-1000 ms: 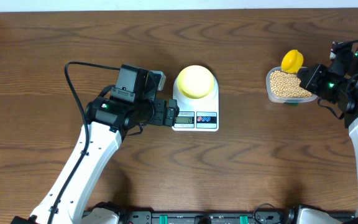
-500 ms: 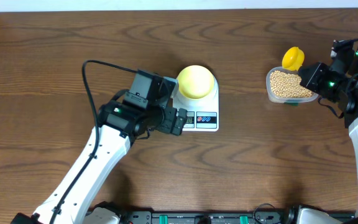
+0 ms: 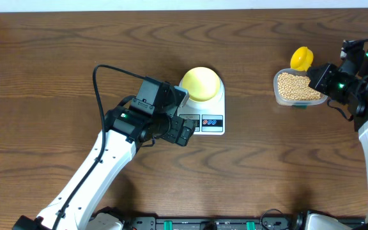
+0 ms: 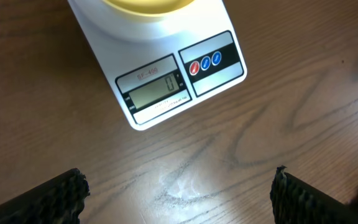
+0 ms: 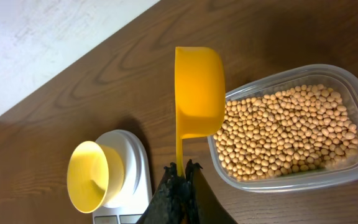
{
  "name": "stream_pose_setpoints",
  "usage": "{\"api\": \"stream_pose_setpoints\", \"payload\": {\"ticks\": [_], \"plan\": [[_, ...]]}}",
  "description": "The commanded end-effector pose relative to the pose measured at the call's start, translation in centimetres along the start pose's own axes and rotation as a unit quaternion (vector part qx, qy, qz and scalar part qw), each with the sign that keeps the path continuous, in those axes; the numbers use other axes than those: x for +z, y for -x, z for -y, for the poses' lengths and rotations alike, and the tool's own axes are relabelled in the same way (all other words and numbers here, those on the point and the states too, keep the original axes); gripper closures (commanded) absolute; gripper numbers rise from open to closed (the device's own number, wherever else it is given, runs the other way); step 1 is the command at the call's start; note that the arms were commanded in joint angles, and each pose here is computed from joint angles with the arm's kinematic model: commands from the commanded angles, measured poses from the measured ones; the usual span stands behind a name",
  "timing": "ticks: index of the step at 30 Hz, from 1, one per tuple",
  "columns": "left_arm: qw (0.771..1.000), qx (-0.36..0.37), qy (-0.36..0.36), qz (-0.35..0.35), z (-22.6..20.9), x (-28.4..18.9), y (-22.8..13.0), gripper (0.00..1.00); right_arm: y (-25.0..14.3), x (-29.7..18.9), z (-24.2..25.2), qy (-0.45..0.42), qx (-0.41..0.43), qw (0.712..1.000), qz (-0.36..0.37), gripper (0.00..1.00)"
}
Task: Scoop item into bowl and weigh 50g on scale
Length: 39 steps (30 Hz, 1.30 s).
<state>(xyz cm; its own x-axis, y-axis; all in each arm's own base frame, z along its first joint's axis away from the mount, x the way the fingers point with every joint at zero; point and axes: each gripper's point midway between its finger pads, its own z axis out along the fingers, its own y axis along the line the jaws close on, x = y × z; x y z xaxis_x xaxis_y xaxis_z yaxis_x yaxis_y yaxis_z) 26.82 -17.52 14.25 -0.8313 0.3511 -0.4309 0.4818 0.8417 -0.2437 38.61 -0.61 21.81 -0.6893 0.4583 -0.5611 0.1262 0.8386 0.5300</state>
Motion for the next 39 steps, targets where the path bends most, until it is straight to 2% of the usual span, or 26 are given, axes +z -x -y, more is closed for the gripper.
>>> {"api": "stream_pose_setpoints", "payload": {"ticks": [1, 9, 13, 33, 39], "plan": [[1.000, 0.009, -0.006, 0.004, 0.2, 0.1, 0.2, 0.04, 0.5, -0.2, -0.6, 0.009, -0.015, 1.000, 0.006, 0.99], [1.000, 0.012, -0.005, 0.018, 0.2, 0.1, 0.9, 0.04, 0.5, -0.2, -0.6, 0.008, -0.015, 1.000, 0.005, 0.99], [0.999, -0.014, 0.029, 0.019, -1.0, 0.1, 0.9, 0.04, 0.4, -0.2, -0.6, 0.008, -0.014, 1.000, 0.003, 0.99], [1.000, 0.004, -0.010, 0.017, 0.4, 0.1, 0.9, 0.04, 0.3, -0.2, -0.5, 0.007, -0.049, 0.999, 0.002, 0.99], [1.000, 0.004, -0.010, 0.018, 0.4, 0.1, 0.9, 0.04, 0.3, -0.3, 1.5, -0.051, -0.049, 0.997, 0.006, 0.99]]}}
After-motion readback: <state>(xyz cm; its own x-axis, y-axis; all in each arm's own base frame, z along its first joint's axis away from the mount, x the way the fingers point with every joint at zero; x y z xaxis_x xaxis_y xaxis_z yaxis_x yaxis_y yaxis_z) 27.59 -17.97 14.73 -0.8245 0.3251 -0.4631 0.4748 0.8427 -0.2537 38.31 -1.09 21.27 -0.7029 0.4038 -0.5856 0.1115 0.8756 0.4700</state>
